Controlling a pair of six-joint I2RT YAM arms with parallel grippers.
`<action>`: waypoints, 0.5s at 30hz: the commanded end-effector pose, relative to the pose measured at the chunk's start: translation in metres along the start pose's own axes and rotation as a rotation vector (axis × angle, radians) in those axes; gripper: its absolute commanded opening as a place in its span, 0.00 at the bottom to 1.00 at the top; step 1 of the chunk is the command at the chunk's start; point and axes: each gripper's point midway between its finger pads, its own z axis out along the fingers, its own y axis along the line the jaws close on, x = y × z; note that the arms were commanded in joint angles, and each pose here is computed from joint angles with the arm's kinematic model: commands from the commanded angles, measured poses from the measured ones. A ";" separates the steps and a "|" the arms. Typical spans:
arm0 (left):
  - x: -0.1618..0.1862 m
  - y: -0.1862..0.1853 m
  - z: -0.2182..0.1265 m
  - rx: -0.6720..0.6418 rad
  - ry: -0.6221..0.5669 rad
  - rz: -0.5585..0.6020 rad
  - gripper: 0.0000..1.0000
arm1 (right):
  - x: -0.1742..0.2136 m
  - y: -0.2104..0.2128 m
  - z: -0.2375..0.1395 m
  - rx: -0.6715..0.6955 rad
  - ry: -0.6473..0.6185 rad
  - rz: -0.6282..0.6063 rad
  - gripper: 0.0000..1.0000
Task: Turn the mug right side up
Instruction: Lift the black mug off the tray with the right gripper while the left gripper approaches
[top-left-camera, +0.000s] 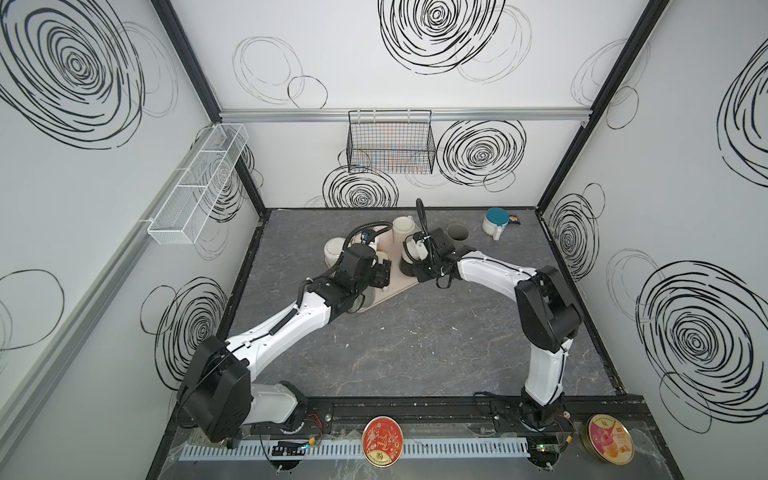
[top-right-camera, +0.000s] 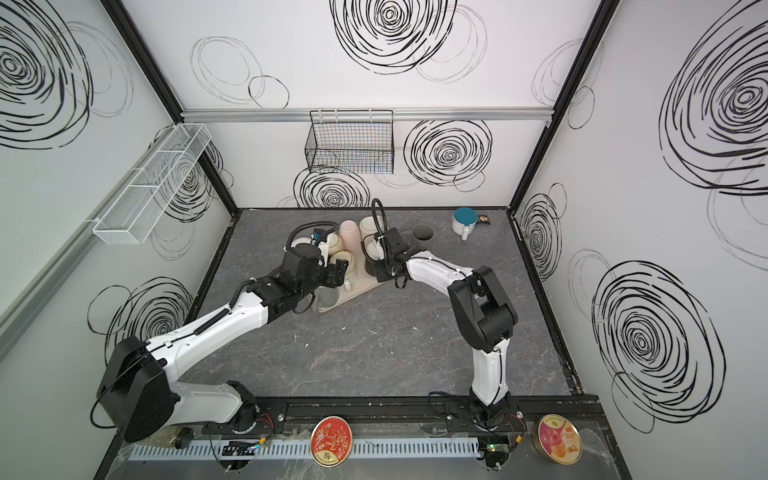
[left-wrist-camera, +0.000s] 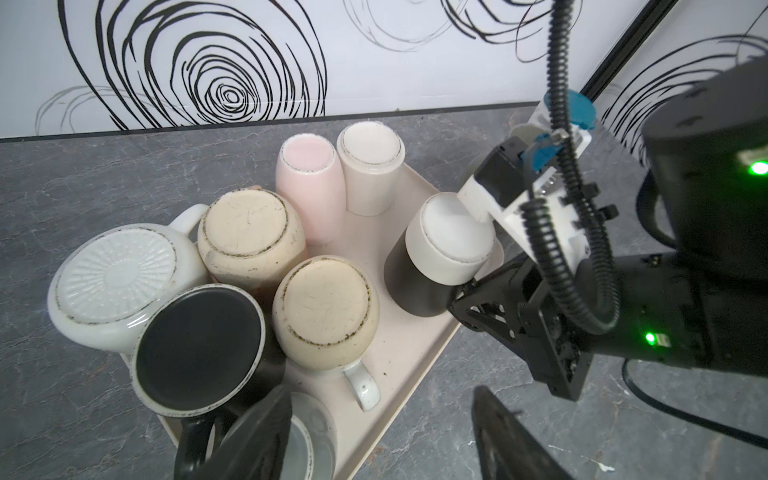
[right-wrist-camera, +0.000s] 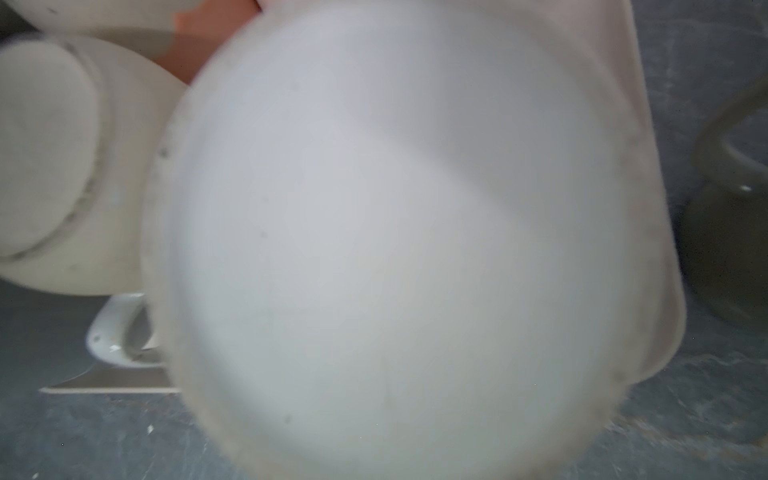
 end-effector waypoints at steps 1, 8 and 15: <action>-0.031 -0.006 -0.018 0.079 -0.139 -0.080 0.73 | -0.084 0.035 -0.064 -0.169 -0.358 -0.003 0.00; -0.067 -0.007 -0.064 0.277 -0.373 -0.210 0.79 | -0.116 0.054 -0.141 -0.429 -0.625 0.046 0.00; -0.071 -0.019 -0.075 0.523 -0.407 -0.364 0.79 | -0.130 0.075 -0.199 -0.703 -0.764 0.048 0.00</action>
